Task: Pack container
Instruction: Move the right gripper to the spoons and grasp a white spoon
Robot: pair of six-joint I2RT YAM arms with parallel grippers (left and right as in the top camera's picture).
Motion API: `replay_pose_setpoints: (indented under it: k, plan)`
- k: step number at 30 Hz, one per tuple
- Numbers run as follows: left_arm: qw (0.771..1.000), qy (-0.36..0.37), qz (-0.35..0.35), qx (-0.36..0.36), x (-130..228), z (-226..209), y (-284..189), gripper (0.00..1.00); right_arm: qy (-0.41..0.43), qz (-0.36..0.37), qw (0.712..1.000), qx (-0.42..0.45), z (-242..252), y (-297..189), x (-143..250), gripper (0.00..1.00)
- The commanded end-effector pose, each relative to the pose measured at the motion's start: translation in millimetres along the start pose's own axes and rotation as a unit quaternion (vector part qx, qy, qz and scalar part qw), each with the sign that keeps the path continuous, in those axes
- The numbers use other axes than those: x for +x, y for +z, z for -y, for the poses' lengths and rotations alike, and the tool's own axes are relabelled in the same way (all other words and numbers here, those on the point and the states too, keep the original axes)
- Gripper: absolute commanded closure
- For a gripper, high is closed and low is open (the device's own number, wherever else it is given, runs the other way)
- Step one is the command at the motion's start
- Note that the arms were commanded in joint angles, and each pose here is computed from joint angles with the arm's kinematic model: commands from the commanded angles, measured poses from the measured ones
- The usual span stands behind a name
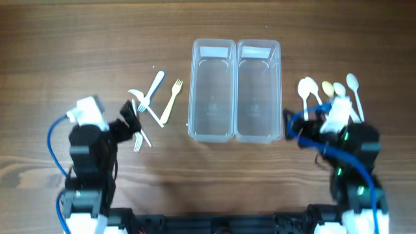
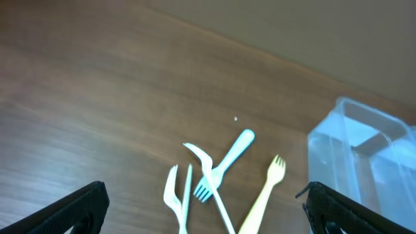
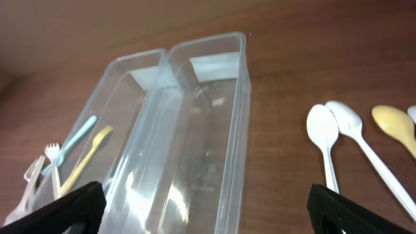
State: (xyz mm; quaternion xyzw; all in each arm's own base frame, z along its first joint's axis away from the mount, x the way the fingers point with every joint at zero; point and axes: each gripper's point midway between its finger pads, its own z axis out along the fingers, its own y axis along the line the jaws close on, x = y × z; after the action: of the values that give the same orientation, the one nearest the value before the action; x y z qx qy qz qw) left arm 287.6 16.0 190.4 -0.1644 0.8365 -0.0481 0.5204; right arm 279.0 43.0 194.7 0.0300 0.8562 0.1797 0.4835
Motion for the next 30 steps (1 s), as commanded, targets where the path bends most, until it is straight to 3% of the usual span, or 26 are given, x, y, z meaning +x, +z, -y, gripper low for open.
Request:
replay_pose_setpoints:
  k: [1, 7, 11, 16, 24, 30]
  plan:
    - [0.999, 0.027, -0.001, -0.026, -46.4, 7.9, 21.8, 0.00, -0.019, -0.036, 0.999, 0.012, -1.3, 19.3, -42.5, 0.00]
    - [0.998, 0.030, -0.043, -0.042, -60.0, 13.7, 66.0, 0.00, -0.015, -0.137, 0.988, 0.066, 40.7, 61.1, -73.3, 0.00]
    - [0.991, 0.019, -0.097, -0.087, -45.1, -15.6, 75.2, 0.00, 0.009, -0.165, 0.983, 0.084, 65.0, 75.6, -60.7, 0.00]
    - [0.987, 0.008, -0.117, -0.111, -37.9, -34.3, 75.0, 0.00, 0.017, -0.179, 0.980, 0.087, 67.3, 76.6, -53.0, 0.00]
    - [0.975, 0.012, -0.181, -0.128, -2.6, -44.6, 92.1, 0.00, 0.067, -0.340, 0.922, 0.173, 123.4, 108.0, 45.1, 0.02]
    - [0.975, 0.012, -0.182, -0.128, -2.0, -44.7, 92.5, 0.00, 0.079, -0.403, 0.893, 0.182, 144.0, 130.1, 95.4, 0.33]
